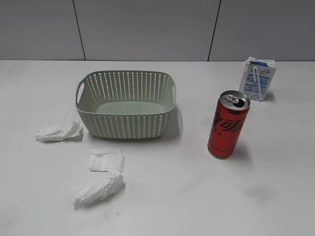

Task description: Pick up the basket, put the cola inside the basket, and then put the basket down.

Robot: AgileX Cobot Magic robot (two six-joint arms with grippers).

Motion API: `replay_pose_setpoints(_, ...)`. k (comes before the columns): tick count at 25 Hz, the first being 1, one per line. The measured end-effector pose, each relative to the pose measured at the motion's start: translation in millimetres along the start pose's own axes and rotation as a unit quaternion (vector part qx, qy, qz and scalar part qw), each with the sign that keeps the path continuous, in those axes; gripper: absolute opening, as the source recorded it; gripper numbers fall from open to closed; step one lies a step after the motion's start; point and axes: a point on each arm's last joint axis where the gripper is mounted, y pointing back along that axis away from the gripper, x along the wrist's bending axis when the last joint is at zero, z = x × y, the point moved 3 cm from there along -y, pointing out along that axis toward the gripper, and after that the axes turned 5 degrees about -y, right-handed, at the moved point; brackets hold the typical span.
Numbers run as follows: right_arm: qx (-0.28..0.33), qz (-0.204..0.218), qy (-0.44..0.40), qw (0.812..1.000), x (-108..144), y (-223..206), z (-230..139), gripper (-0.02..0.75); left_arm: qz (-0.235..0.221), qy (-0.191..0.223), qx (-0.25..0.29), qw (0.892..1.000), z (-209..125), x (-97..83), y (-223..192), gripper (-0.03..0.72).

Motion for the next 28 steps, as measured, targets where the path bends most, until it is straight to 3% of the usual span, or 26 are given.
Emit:
replay_pose_setpoints(18,0.0,0.0,0.0,1.0,0.0,0.0,0.0,0.572,-0.006,0.004,-0.005,1.0,1.6,-1.4,0.9,0.544)
replay_pose_setpoints(24,0.0,0.0,0.0,1.0,0.0,0.0,0.1,0.572,-0.023,0.034,-0.05,0.998,32.9,-0.1,-9.6,0.544)
replay_pose_setpoints(28,0.0,0.0,0.0,1.0,0.0,0.0,0.1,0.572,-0.024,0.061,-0.053,0.996,55.7,7.5,-36.2,0.544)
